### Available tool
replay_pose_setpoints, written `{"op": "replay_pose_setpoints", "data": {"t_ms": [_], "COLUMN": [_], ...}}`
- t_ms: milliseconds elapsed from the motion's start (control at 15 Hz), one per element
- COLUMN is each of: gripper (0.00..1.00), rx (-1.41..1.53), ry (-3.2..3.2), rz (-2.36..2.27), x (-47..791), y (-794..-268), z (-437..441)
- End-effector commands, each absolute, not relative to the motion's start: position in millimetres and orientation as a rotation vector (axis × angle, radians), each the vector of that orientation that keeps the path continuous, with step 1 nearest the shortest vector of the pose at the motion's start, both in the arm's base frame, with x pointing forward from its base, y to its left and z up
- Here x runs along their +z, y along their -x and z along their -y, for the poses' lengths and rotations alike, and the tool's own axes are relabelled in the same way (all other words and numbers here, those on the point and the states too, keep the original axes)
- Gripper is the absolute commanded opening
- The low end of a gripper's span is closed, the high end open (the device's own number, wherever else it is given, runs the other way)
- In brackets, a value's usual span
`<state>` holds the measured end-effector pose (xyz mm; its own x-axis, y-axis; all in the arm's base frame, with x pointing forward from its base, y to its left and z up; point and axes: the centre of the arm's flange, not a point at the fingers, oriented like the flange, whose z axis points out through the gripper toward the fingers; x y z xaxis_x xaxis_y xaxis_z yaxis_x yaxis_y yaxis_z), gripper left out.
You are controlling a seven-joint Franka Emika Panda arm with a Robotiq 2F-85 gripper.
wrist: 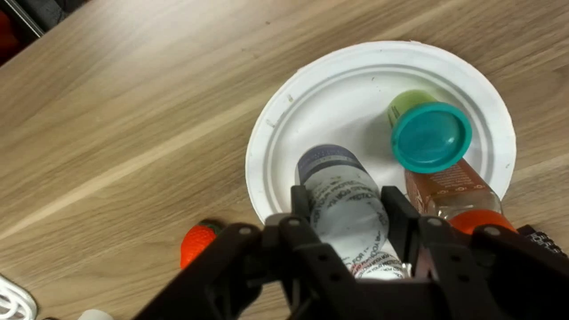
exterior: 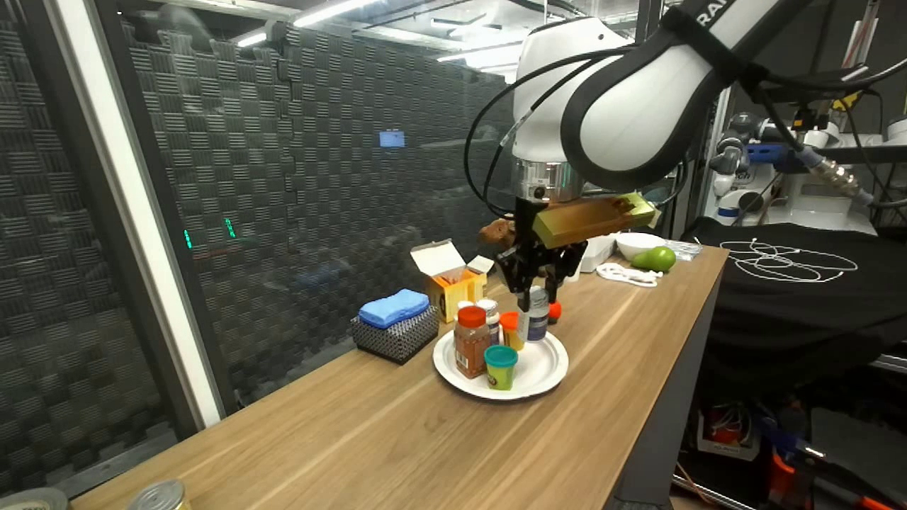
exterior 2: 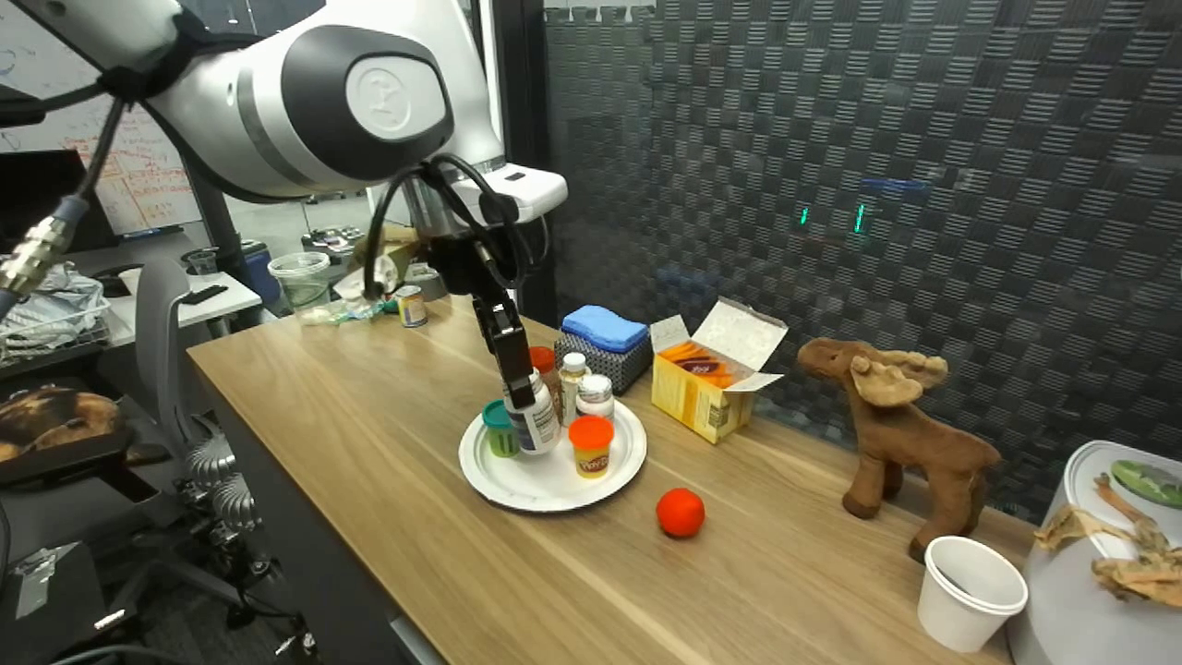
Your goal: Put the objects surrounding the plate on to the plate.
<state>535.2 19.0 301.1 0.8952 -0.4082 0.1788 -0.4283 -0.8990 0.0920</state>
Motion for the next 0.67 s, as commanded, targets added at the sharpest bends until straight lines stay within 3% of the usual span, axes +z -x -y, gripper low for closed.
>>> {"op": "replay_pose_setpoints", "data": {"t_ms": [0,600], "gripper": [0.19,0.19], "rx": [0.209,0.171], "ry": [-2.936,-3.024], "rz": [0.641,0.668], "x": [301.3,283.0], "y": [-529.3,-562.4], "z": [-19.3,-2.1]}}
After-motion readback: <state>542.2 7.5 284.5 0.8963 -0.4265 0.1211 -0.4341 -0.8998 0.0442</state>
